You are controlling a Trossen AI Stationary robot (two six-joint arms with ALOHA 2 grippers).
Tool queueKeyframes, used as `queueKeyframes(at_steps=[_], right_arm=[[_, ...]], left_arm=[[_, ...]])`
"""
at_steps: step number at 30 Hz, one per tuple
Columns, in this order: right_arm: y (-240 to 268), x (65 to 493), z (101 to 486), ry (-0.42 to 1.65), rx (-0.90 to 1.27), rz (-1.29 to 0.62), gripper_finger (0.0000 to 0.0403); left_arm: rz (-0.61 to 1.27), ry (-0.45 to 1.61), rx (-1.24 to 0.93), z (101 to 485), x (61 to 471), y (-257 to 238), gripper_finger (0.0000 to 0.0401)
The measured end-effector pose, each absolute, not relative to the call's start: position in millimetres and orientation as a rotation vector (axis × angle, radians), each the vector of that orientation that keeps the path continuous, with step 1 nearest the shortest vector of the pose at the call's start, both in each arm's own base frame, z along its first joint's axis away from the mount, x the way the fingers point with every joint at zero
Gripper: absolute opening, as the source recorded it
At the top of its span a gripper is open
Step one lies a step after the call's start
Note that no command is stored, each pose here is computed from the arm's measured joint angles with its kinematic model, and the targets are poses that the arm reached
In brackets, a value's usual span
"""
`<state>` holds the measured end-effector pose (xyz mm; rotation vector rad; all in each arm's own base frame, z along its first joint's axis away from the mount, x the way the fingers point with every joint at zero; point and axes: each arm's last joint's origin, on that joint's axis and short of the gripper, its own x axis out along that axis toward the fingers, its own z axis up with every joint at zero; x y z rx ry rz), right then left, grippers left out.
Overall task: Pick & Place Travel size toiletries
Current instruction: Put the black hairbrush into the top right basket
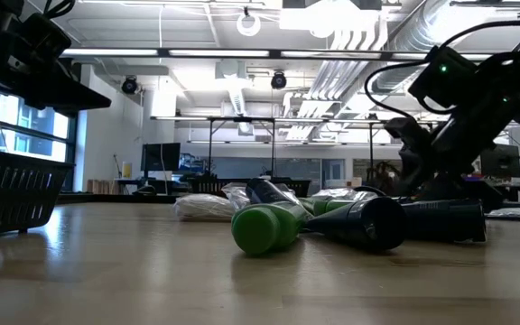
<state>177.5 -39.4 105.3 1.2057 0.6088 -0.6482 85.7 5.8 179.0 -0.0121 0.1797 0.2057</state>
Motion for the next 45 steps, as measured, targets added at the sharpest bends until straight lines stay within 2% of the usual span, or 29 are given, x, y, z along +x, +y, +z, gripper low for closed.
queueKeyframes(at_steps=[7, 9, 20, 34, 41, 45], right_arm=[[-40.0, 176.9, 104.7, 0.604, 1.189, -0.67, 0.0016], [-40.0, 177.1, 105.0, 0.605, 1.176, -0.664, 0.0008], [-40.2, 177.4, 120.2, 0.528, 1.151, -0.606, 0.0004], [-49.6, 186.3, 184.1, 0.245, 0.896, -0.671, 0.0003], [-60.2, 216.9, 212.8, 0.194, 0.734, -0.751, 0.0003], [-66.6, 244.8, 219.8, 0.254, 0.66, -0.755, 0.0003]], left_arm=[[0.206, 0.184, -0.012, 178.6, 85.6, 5.8, 0.0], [0.206, 0.184, -0.012, 178.6, 85.6, 5.8, 0.0], [0.206, 0.183, -0.012, 178.7, 85.6, 5.8, 0.0], [0.206, 0.183, -0.012, 178.7, 85.6, 5.8, 0.0], [0.206, 0.183, -0.011, 178.7, 85.6, 5.8, 0.0], [0.205, 0.182, -0.011, 178.8, 85.6, 5.8, 0.0]])
